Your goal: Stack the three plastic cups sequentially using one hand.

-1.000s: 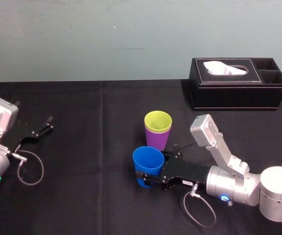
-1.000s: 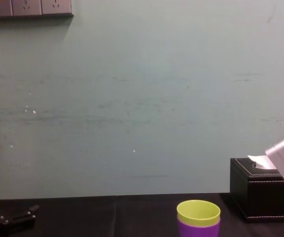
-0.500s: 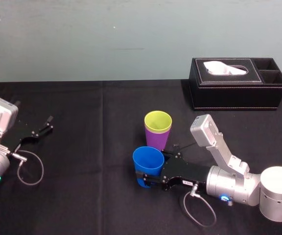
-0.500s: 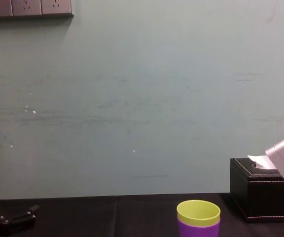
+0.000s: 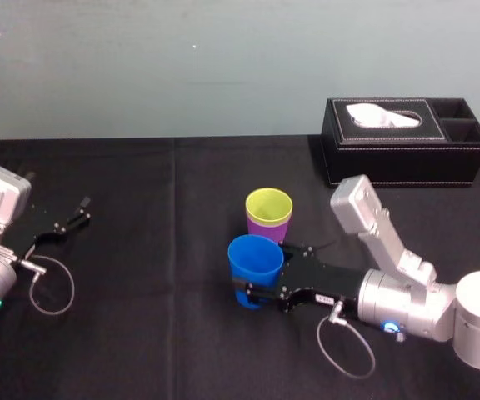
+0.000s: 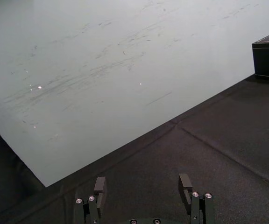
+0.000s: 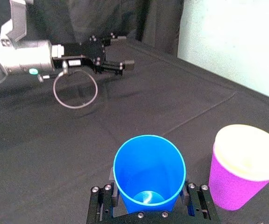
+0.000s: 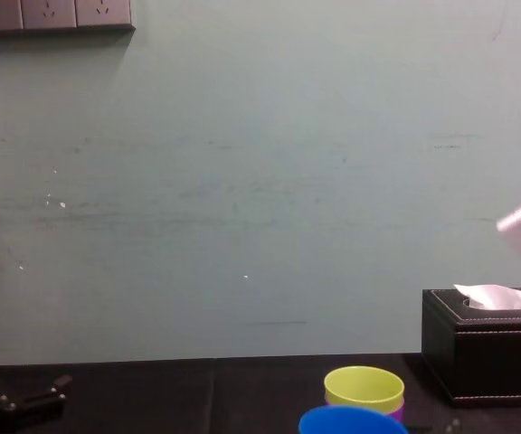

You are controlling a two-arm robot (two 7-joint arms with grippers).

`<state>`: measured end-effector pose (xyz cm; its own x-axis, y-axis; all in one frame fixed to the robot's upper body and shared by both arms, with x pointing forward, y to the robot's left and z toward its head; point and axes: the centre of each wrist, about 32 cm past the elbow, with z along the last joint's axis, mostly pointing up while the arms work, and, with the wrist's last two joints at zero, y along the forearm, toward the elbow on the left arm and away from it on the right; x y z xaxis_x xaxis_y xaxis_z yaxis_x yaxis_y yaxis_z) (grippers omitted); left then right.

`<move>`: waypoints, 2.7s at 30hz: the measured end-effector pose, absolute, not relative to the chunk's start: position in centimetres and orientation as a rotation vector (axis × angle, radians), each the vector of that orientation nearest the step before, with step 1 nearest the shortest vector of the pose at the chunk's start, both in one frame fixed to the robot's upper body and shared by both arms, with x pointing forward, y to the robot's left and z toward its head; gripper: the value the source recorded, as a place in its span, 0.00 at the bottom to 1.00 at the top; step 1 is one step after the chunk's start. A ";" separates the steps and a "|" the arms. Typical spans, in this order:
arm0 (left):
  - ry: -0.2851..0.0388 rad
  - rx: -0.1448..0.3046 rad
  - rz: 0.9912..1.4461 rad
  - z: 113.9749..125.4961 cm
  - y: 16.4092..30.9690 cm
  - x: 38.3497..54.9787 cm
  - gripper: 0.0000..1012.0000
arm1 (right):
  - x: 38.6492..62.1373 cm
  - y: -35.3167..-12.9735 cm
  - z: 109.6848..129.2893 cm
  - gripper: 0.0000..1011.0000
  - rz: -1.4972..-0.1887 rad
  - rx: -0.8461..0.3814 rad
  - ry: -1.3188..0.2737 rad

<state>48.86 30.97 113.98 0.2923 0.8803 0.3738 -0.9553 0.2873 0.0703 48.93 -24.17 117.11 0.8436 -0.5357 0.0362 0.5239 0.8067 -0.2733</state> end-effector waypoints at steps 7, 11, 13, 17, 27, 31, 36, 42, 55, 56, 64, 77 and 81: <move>-0.285 0.304 1.248 114.0 31.0 48.9 1.00 | 48.6 -24.4 120.0 0.72 -0.579 -0.286 0.026; -0.285 0.304 1.248 114.0 31.0 48.9 1.00 | 48.7 -24.7 121.5 0.72 -0.579 -0.281 0.014; -0.285 0.305 1.248 114.0 31.0 48.9 1.00 | 48.8 -24.7 122.2 0.72 -0.580 -0.280 0.004; -0.285 0.305 1.248 114.0 31.0 48.9 1.00 | 49.1 -24.8 123.2 0.72 -0.591 -0.278 -0.012; -0.285 0.304 1.248 114.0 31.0 48.9 1.00 | 50.5 -24.7 124.5 0.72 -0.632 -0.285 -0.035; -0.285 0.304 1.248 114.0 31.0 48.9 1.00 | 51.5 -24.5 124.7 0.72 -0.652 -0.288 -0.036; -0.285 0.304 1.248 114.0 31.0 48.9 1.00 | 52.7 -24.1 124.8 0.72 -0.669 -0.296 -0.036; -0.285 0.304 1.248 114.0 31.0 48.9 1.00 | 53.9 -23.9 124.9 0.72 -0.689 -0.298 -0.029; -0.285 0.304 1.248 114.0 31.0 48.9 1.00 | 55.3 -23.9 124.8 0.72 -0.711 -0.305 -0.021; -0.285 0.304 1.248 114.0 31.0 48.9 1.00 | 55.4 -23.9 124.7 0.72 -0.713 -0.306 -0.020; -0.285 0.305 1.248 114.0 31.0 48.9 1.00 | 55.5 -24.1 124.5 0.72 -0.720 -0.308 -0.015; -0.285 0.304 1.248 114.0 31.0 48.9 1.00 | 55.7 -24.3 124.3 0.72 -0.724 -0.311 -0.009; -0.285 0.304 1.248 114.0 31.0 48.9 1.00 | 55.7 -24.3 124.2 0.72 -0.721 -0.311 -0.007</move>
